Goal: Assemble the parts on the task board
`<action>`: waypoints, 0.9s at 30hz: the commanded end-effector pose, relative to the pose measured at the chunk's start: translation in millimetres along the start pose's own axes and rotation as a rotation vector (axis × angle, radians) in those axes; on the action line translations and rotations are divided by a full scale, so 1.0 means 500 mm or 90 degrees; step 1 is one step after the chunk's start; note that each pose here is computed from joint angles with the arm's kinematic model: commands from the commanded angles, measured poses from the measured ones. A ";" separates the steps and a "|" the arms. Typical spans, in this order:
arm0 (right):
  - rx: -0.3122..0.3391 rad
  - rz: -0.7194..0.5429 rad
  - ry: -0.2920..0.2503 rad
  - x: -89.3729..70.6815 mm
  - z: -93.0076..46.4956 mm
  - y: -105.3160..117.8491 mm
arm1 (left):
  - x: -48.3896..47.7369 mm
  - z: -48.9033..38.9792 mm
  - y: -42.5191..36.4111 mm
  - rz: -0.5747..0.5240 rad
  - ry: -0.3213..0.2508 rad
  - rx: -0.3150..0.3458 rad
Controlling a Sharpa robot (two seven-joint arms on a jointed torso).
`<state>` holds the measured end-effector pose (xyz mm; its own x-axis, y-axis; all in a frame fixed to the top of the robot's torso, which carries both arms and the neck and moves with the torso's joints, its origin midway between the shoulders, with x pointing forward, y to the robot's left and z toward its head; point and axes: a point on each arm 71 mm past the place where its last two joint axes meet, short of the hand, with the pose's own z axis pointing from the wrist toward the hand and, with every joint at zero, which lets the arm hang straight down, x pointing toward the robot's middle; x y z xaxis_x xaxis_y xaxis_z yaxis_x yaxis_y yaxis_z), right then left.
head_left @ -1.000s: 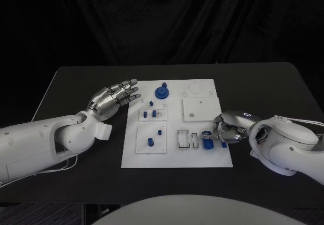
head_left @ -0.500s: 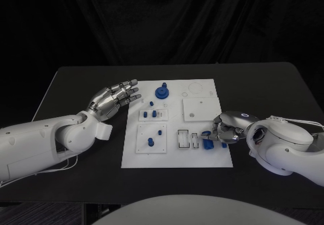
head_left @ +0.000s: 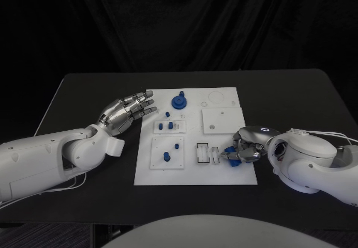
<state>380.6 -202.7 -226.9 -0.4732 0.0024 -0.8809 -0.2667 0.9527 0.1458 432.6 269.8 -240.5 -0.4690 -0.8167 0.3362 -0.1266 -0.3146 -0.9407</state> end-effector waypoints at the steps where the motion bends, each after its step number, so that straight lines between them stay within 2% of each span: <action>1: 0.022 -0.021 0.045 0.017 0.002 -0.004 | 0.001 -0.005 0.003 -0.011 0.007 0.000; 7: 0.022 -0.015 0.046 0.020 0.003 -0.003 | -0.002 -0.009 0.005 -0.011 0.004 -0.002; 22: -0.050 0.152 -0.059 -0.003 -0.015 0.023 | -0.003 -0.015 0.008 -0.015 0.004 0.002; 27: -0.061 0.201 -0.067 -0.006 -0.017 0.033 | -0.001 -0.016 0.007 -0.017 0.005 0.009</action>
<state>370.6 -191.8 -221.6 -0.4736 0.2185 -0.8532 -0.2272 0.9056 0.3580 426.5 274.3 -246.4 -0.4621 -0.8160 0.3473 -0.1428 -0.3181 -0.9373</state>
